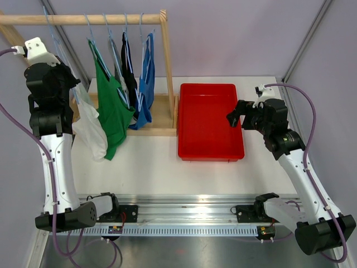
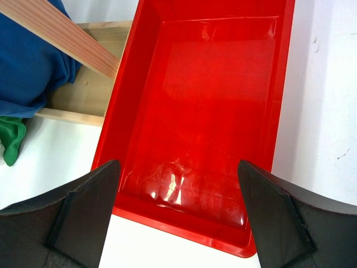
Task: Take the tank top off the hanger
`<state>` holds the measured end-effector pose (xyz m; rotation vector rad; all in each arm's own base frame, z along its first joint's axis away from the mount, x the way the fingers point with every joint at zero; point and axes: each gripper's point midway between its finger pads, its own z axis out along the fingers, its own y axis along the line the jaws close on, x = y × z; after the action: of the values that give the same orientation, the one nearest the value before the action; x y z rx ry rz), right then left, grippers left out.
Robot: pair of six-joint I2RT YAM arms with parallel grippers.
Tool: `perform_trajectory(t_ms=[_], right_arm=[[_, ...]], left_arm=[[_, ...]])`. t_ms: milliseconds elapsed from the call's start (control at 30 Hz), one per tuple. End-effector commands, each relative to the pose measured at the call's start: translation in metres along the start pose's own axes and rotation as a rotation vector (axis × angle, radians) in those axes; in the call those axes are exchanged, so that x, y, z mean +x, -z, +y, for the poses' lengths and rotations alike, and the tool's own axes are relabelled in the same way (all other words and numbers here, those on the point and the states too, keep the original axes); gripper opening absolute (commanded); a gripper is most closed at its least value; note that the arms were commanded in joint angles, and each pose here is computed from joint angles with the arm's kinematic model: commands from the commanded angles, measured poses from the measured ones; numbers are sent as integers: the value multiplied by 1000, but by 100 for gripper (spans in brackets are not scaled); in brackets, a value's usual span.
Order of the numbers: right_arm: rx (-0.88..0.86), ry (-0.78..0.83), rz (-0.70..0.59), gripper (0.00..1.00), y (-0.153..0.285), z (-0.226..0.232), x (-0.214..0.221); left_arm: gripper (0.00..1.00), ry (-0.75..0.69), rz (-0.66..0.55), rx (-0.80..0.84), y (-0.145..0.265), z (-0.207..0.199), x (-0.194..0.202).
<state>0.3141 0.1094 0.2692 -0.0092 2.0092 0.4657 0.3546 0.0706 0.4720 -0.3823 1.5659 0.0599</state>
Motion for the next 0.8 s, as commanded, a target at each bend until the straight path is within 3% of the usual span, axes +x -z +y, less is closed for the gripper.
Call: perform_trajectory(t_ms=[0,300,500,767], right_arm=[[-30,-5,-19,94,-2,7,-6],[-25,-6,-10,94,-4,6,-4],[-25,-5,-8,94,-4,6,-4],[-30,-7,-3,94,-6,6,-3]], left_arm=[[0,-18,-143,65,6,-13,-41],[0,-24,-195,102,11,-20,-53],[0,-34,-186,137,9,-24,-40],[0,-31,-256,179,45,-28,-37]])
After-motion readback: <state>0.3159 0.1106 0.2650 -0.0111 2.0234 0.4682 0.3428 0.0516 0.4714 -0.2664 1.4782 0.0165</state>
